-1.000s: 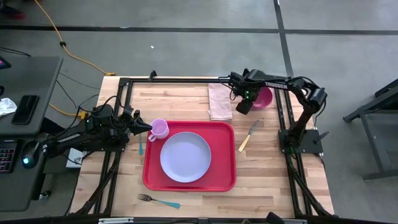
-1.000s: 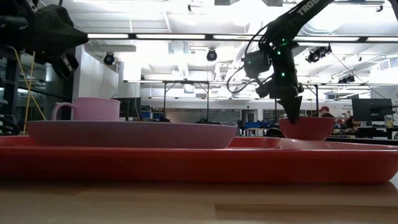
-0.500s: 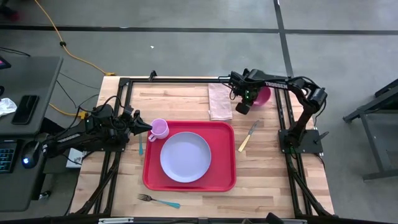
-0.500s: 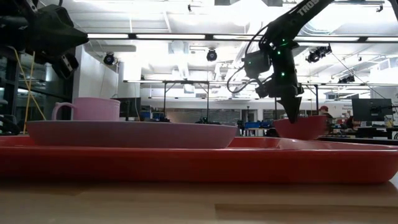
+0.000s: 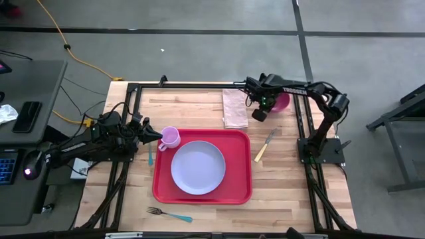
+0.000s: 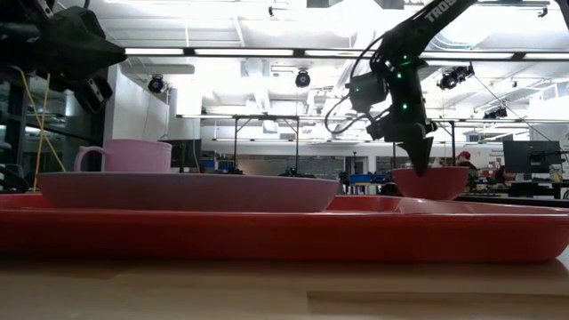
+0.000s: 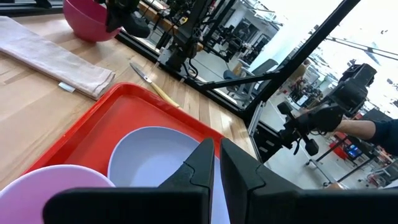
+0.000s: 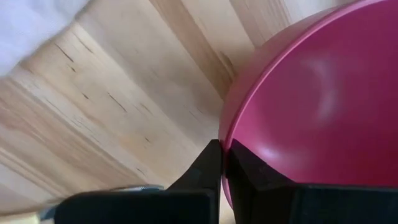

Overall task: Set up tray
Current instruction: Put the red bowl on top of the blue plate

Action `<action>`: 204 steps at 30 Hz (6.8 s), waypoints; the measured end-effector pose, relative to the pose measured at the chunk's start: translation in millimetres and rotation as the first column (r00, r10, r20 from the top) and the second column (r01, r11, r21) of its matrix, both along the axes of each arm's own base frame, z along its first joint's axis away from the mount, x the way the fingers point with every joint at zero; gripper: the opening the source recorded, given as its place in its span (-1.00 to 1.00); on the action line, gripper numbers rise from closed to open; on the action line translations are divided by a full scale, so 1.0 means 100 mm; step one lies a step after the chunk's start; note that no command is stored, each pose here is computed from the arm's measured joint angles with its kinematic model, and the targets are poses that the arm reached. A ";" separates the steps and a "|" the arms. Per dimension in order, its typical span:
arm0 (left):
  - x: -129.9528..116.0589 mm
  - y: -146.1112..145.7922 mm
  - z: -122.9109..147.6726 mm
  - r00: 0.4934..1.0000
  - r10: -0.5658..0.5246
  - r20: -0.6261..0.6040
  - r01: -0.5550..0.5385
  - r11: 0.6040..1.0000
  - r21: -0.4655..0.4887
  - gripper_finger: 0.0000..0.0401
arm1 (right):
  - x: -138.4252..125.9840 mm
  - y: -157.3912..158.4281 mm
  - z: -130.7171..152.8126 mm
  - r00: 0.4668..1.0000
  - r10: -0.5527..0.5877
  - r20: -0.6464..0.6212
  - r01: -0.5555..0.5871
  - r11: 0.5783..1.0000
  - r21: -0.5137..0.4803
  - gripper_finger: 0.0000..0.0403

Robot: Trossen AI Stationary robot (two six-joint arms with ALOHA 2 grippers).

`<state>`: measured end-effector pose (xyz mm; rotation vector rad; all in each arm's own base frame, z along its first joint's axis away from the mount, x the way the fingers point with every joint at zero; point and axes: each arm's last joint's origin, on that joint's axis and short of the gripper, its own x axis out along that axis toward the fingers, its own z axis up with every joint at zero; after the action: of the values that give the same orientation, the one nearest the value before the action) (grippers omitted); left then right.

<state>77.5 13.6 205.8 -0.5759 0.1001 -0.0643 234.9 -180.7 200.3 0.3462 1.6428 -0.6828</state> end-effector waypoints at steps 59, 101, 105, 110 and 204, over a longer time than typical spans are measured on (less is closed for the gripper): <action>0.00 0.00 -0.02 1.000 -0.001 -0.015 0.001 1.000 0.019 -0.71 | 0.38 1.38 1.75 0.810 0.218 0.545 -0.171 0.976 -0.136 -1.00; -0.01 -0.04 -0.05 0.987 -0.158 -0.026 0.160 0.978 0.137 -0.71 | 1.05 2.24 1.68 0.548 0.244 0.800 -0.424 0.906 0.014 -1.00; -0.01 -0.04 -0.04 0.989 -0.147 -0.021 0.148 0.975 0.166 -0.71 | 1.14 2.26 1.61 0.546 0.231 0.806 -0.427 0.904 0.030 -1.00; 0.00 -0.02 0.01 0.997 -0.078 0.029 0.071 0.978 0.197 -0.71 | 1.20 2.26 1.56 0.560 0.197 0.805 -0.403 0.913 0.057 -1.00; 0.10 0.01 0.56 0.929 -0.069 0.364 0.257 0.829 -0.497 -0.71 | 1.45 3.01 0.97 0.248 0.844 0.476 -0.816 0.447 -0.366 -1.00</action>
<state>87.1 14.7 261.8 -1.1156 -0.2092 -0.3695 380.4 120.5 297.5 -0.3678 0.9227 0.2550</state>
